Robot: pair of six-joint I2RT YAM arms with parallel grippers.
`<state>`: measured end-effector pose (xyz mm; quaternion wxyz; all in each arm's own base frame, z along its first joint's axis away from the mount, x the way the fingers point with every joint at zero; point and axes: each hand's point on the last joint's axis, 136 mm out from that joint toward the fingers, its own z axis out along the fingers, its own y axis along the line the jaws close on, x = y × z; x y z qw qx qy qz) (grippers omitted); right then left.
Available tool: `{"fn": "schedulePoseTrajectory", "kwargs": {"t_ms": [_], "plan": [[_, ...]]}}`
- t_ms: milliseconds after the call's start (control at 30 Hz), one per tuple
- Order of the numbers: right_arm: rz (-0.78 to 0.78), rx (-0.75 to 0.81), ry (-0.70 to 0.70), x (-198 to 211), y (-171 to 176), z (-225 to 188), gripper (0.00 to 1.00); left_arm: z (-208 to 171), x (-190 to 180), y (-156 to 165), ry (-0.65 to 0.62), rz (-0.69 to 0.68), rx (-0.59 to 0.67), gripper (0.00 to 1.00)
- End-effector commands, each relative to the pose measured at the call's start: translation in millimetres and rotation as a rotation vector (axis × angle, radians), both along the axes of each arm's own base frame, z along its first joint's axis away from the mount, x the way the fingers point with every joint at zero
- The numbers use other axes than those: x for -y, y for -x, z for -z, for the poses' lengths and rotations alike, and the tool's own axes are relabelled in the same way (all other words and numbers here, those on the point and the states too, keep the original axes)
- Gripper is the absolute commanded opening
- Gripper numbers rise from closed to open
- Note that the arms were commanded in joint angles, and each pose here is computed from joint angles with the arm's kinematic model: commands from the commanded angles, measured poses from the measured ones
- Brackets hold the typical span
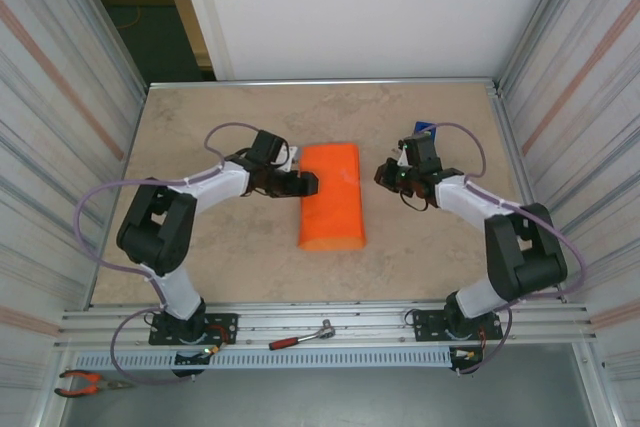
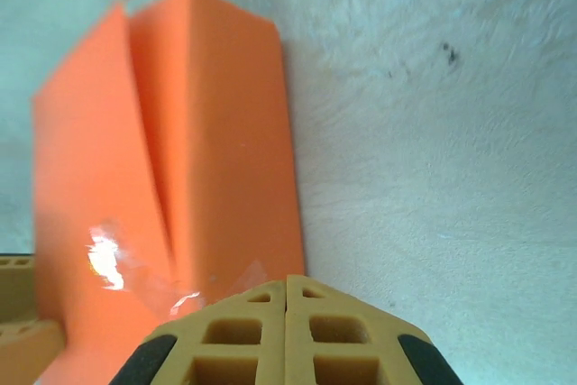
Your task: Wrap the gift box in paper
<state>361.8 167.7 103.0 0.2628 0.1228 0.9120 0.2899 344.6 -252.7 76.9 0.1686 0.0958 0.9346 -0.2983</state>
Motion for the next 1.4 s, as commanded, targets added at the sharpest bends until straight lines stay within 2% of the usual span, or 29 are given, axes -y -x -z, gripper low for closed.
{"fn": "schedulePoseTrajectory", "kwargs": {"t_ms": [0,233,433,633,867,1000,1133,1200,1267,1367], "plan": [[-0.056,0.040,0.004,-9.7,8.3,-25.0,0.10,-35.3,-7.5,-4.3,0.077,-0.010,0.049,0.78],[-0.189,0.088,-0.013,-65.0,-2.9,-53.9,0.12,-58.1,-25.8,-12.5,0.116,-0.068,0.105,0.79],[-0.247,0.068,-0.035,-100.3,-24.9,-41.9,0.11,-55.3,-34.9,-8.5,0.089,-0.092,0.115,0.81],[-0.224,0.021,-0.012,-98.5,-30.6,-8.6,0.10,-51.8,-41.1,-7.1,0.097,-0.129,0.111,0.81],[-0.221,-0.064,0.006,-90.7,-21.1,27.4,0.07,-60.4,-44.6,-6.1,0.104,-0.149,0.128,0.82],[-0.206,-0.050,-0.038,-86.3,-18.2,15.5,0.07,-64.3,-46.5,-7.3,0.109,-0.167,0.143,0.86],[-0.226,0.024,-0.096,-91.5,-19.5,-21.3,0.09,-64.4,-47.0,-11.6,0.115,-0.181,0.163,0.94],[-0.230,0.062,-0.116,-91.0,-17.6,-41.0,0.13,-64.5,-47.2,-13.4,0.127,-0.195,0.177,0.96],[-0.223,0.089,-0.115,-86.4,-11.4,-55.5,0.24,-63.9,-49.0,-11.2,0.138,-0.213,0.181,0.99],[-0.198,0.112,-0.095,-73.3,3.9,-66.6,0.60,-69.4,-49.9,-1.5,0.146,-0.203,0.209,0.99]]}}
